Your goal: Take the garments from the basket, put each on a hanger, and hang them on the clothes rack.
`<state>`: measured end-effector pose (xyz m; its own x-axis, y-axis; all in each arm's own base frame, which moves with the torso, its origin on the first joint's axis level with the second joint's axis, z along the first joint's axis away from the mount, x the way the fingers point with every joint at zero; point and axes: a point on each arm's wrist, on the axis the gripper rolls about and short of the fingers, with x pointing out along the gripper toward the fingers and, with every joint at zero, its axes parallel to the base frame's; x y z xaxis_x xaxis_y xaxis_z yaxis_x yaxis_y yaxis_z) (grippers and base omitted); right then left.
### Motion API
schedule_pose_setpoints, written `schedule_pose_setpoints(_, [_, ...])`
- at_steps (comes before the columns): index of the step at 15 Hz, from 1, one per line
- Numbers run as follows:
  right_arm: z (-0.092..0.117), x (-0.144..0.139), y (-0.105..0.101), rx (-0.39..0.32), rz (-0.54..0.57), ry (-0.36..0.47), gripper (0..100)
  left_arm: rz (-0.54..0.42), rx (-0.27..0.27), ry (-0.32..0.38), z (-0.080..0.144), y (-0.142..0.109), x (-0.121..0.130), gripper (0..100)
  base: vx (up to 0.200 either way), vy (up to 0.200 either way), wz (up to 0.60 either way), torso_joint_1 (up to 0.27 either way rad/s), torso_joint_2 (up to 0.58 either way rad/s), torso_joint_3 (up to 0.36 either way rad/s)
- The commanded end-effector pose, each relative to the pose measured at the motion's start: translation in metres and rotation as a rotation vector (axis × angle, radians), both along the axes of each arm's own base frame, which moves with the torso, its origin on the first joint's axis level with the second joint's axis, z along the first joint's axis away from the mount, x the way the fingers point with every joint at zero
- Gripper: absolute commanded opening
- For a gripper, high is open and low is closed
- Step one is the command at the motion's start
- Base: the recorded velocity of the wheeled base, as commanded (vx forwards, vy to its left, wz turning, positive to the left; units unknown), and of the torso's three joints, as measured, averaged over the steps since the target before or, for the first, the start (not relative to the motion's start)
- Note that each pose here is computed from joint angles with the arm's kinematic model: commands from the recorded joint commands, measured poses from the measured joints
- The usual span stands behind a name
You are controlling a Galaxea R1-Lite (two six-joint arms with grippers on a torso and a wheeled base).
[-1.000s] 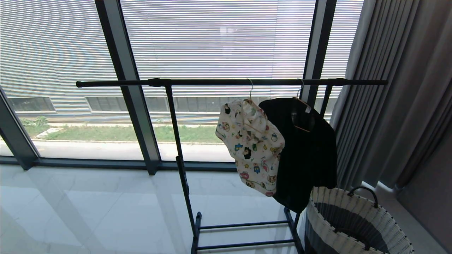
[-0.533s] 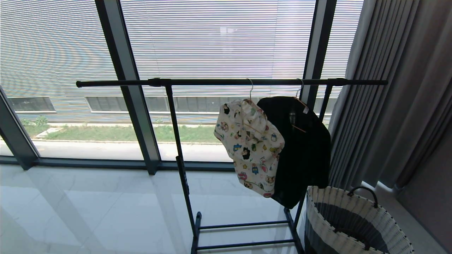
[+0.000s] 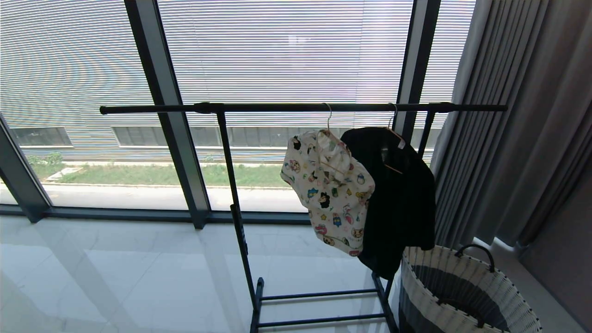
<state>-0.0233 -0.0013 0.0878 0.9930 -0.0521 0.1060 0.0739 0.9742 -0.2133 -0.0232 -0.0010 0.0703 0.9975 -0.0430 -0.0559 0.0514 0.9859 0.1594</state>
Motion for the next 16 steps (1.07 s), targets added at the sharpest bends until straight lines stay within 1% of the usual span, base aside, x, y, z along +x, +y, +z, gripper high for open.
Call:
schedule_pose_setpoints(1, [-0.0016, 0.0000, 0.0003, 0.023, 0.015, 0.001, 100, 0.000, 0.000, 0.001, -0.0004, 0.0000, 0.0001, 100, 0.000, 0.000, 0.00, 0.000, 0.00, 0.000])
schedule_pose_setpoints(3, [-0.0024, 0.0000, 0.0002, 0.041, 0.015, 0.008, 100, 0.000, 0.000, 0.001, -0.0004, 0.0000, 0.0001, 100, 0.000, 0.000, 0.00, 0.000, 0.00, 0.000])
schedule_pose_setpoints(4, [-0.0032, 0.0001, 0.0002, 0.098, 0.020, 0.013, 100, 0.000, 0.000, -0.001, 0.0001, 0.0000, -0.0001, 100, 0.000, 0.000, 0.00, 0.000, 0.00, 0.000])
schedule_pose_setpoints(5, [-0.0043, 0.0002, 0.0002, 0.125, 0.021, 0.022, 100, 0.000, 0.000, 0.001, -0.0004, 0.0000, 0.0001, 100, 0.000, 0.000, 0.00, 0.000, 0.00, 0.000])
schedule_pose_setpoints(6, [-0.0044, 0.0002, 0.0002, 0.119, 0.020, 0.024, 100, 0.000, 0.000, -0.001, 0.0001, 0.0000, -0.0001, 100, 0.000, 0.000, 0.00, 0.000, 0.00, 0.000])
schedule_pose_setpoints(7, [-0.0038, 0.0003, 0.0007, 0.055, 0.037, 0.023, 100, 0.000, 0.000, -0.001, 0.0001, 0.0000, -0.0001, 100, 0.000, 0.000, 0.00, 0.000, 0.00, 0.000])
schedule_pose_setpoints(8, [-0.0037, 0.0006, 0.0014, 0.012, 0.066, 0.028, 100, 0.000, 0.000, -0.001, 0.0001, 0.0000, -0.0001, 100, 0.000, 0.000, 0.00, 0.000, 0.00, 0.000])
schedule_pose_setpoints(9, [-0.0036, 0.0011, 0.0014, 0.023, 0.067, 0.034, 100, 0.000, 0.000, -0.001, 0.0001, 0.0000, -0.0001, 100, 0.000, 0.000, 0.00, 0.000, 0.00, 0.000])
schedule_pose_setpoints(10, [-0.0039, 0.0003, 0.0014, 0.079, 0.074, 0.025, 100, 0.000, 0.000, 0.001, -0.0004, 0.0000, 0.0001, 100, 0.000, 0.000, 0.00, 0.000, 0.00, 0.000])
schedule_pose_setpoints(11, [-0.0044, 0.0002, 0.0016, 0.100, 0.083, 0.028, 100, 0.000, 0.000, 0.001, -0.0004, 0.0000, 0.0001, 100, 0.000, 0.000, 0.00, 0.000, 0.00, 0.000])
schedule_pose_setpoints(12, [-0.0052, 0.0002, 0.0024, 0.097, 0.119, 0.038, 100, 0.000, 0.000, 0.001, -0.0004, 0.0000, 0.0001, 100, 0.000, 0.000, 0.00, 0.000, 0.00, 0.000])
schedule_pose_setpoints(14, [-0.0102, 0.0004, 0.0029, 0.106, 0.140, 0.088, 100, 0.000, 0.000, -0.001, 0.0001, 0.0000, -0.0001, 100, 0.000, 0.000, 0.00, 0.000, 0.00, 0.000])
schedule_pose_setpoints(16, [-0.0109, 0.0004, 0.0029, 0.159, 0.141, 0.095, 100, 0.000, 0.000, 0.001, -0.0004, 0.0000, 0.0001, 100, 0.000, 0.000, 0.00, 0.000, 0.00, 0.000])
